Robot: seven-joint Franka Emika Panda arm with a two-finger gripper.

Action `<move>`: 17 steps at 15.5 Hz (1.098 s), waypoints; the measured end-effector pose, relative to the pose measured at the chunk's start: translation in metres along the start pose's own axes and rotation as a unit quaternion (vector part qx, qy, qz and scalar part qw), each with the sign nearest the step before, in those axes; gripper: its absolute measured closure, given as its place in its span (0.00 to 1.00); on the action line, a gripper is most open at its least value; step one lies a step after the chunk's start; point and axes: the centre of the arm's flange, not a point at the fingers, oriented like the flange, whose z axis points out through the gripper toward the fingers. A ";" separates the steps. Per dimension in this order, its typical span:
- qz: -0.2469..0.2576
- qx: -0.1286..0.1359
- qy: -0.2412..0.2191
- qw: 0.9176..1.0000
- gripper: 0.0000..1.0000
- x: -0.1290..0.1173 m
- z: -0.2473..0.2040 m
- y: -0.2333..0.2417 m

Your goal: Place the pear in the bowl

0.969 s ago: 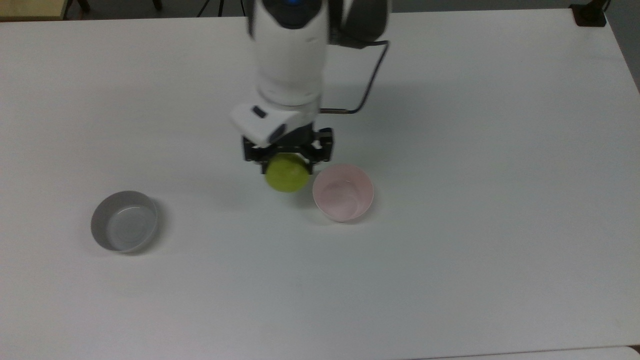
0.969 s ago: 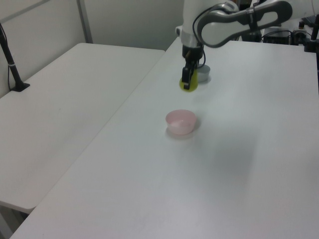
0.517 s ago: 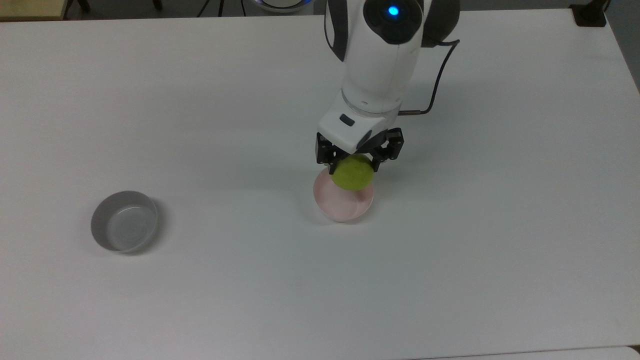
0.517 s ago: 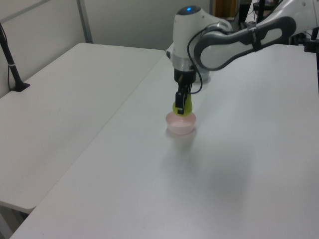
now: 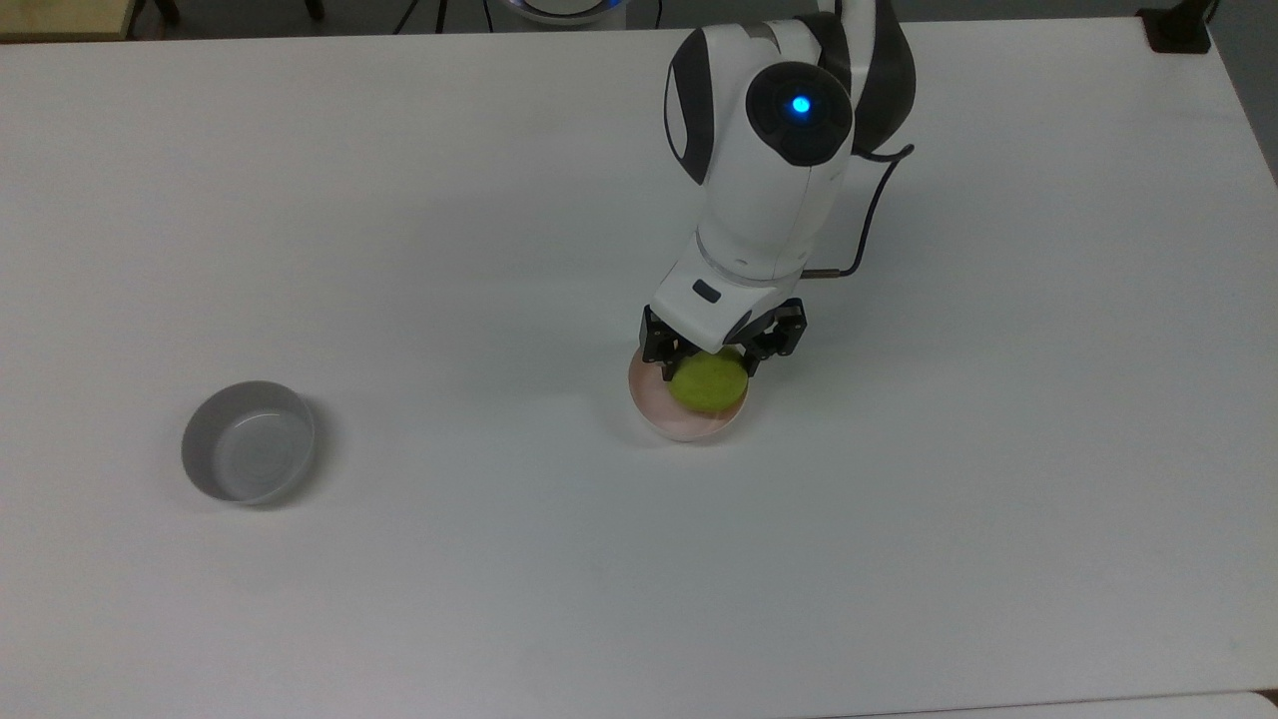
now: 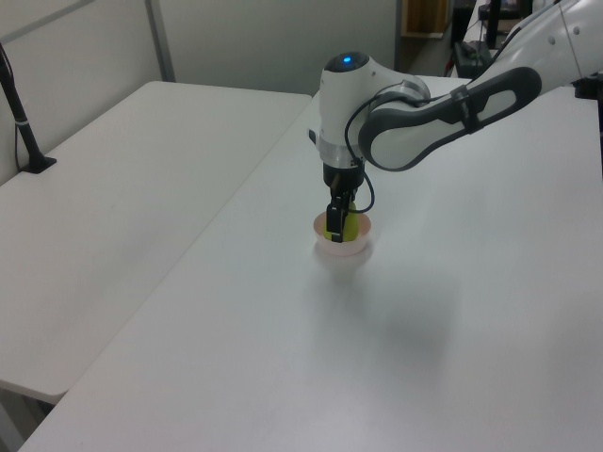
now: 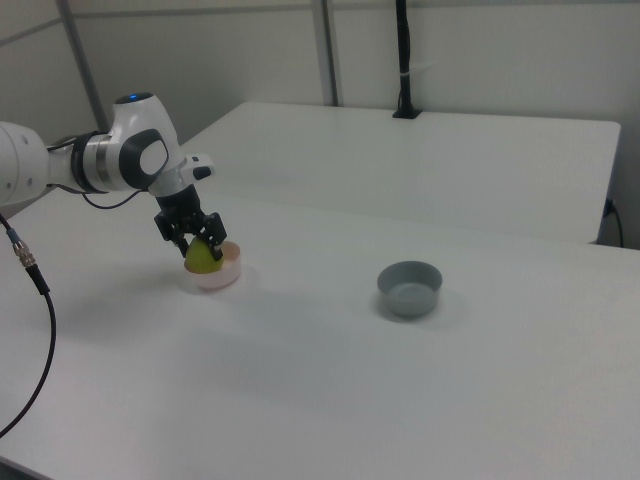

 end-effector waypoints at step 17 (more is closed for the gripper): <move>0.073 0.029 -0.032 0.996 0.00 -0.022 -0.124 0.104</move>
